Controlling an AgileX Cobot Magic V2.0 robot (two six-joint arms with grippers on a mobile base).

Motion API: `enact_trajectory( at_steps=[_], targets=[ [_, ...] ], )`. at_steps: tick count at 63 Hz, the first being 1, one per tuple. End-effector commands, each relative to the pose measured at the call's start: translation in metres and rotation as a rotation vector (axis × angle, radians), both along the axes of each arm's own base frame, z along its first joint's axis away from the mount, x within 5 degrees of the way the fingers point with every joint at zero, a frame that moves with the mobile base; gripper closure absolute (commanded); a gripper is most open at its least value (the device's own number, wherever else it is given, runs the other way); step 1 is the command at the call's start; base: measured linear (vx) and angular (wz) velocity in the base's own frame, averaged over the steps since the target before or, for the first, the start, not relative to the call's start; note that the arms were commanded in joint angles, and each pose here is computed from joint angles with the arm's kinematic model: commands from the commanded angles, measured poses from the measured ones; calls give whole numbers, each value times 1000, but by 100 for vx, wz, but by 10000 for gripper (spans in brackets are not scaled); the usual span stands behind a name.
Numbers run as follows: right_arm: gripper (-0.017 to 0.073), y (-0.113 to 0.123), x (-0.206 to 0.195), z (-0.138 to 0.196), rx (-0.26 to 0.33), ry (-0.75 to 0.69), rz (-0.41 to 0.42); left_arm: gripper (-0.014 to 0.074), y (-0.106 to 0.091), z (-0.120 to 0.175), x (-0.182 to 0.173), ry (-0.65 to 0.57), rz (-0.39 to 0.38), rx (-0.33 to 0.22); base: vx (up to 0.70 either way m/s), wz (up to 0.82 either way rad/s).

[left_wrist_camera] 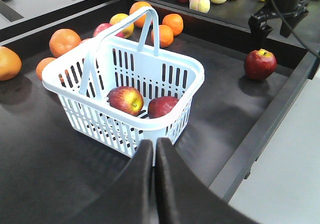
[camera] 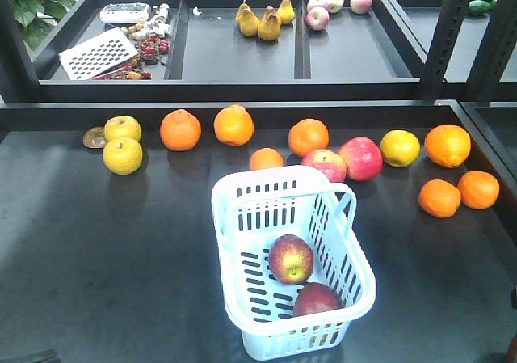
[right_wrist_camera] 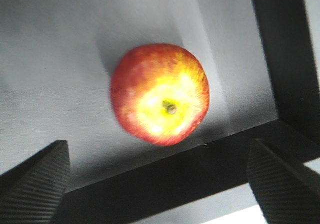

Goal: Pick three apples into basket with both arms
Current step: 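Reach the right gripper down to a third red apple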

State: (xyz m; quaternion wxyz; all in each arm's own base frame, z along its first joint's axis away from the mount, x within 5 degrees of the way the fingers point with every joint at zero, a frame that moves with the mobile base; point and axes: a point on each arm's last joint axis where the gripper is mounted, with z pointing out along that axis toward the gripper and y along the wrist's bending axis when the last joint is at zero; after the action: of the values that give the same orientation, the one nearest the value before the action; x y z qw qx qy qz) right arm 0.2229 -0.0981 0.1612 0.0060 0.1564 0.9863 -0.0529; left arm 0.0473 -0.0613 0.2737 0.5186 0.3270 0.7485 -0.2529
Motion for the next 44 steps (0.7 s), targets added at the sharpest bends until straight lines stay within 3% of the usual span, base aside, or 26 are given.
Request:
enact_trajectory(
  at_steps=[1, 34, 44],
  targets=[
    [-127, -7, 7, 2, -40, -20, 10, 601, 0, 11, 2, -23, 24, -57, 0, 0],
    [-68, -12, 20, -48, -17, 43, 40, 601, 0, 11, 2, -23, 24, -57, 0, 0],
    [23, -11, 21, -51, -5, 45, 32, 601, 0, 11, 2, -23, 24, -57, 0, 0]
  ],
)
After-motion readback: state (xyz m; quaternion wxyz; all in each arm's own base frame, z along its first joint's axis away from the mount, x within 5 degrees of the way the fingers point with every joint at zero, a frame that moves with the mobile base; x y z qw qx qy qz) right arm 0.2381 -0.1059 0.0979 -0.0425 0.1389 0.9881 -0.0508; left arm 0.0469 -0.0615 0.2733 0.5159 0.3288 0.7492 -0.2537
